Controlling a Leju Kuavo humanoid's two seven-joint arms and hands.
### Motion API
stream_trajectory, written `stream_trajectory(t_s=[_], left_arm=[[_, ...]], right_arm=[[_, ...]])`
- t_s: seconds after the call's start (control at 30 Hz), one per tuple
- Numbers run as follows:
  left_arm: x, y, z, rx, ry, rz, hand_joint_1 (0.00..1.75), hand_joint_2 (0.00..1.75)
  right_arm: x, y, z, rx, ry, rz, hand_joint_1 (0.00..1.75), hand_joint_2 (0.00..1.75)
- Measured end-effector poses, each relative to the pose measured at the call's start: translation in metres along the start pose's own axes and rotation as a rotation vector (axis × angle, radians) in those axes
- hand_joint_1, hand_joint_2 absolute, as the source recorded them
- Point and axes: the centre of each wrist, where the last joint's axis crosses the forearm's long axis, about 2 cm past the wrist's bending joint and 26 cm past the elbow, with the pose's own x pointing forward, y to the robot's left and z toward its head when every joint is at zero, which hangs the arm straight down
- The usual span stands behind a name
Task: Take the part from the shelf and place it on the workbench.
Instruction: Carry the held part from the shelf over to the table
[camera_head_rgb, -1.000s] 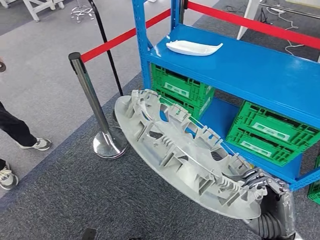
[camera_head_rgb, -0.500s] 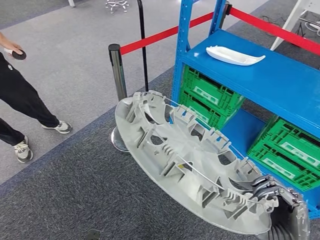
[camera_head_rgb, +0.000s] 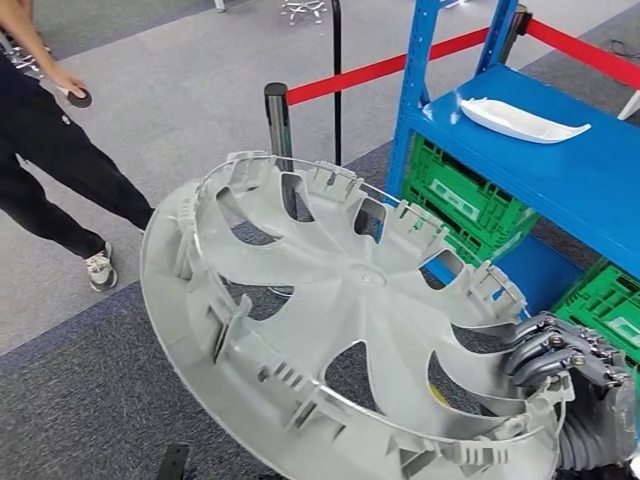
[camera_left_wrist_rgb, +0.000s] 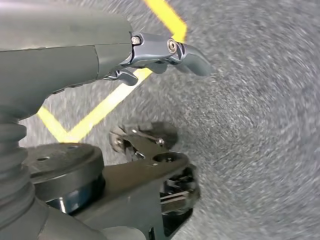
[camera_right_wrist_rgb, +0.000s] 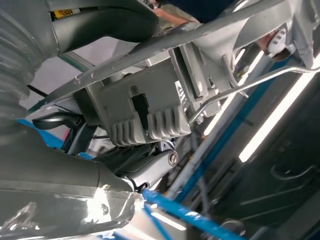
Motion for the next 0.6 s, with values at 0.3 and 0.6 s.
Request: stream_trajectory(t_s=[0.3, 0.6], left_arm=[[-0.005, 0.003, 0.003, 0.029, 0.037, 0.004, 0.0, 1.75], [-0.009, 0.008, 0.004, 0.056, 0.054, 0.007, 0.0, 1.75]], right_arm=[[-0.004, -0.013, -0.016, -0.002, -0.084, 0.033, 1.75, 1.75], [-0.006, -0.016, -0.01, -0.005, -0.07, 0.032, 1.75, 1.75]])
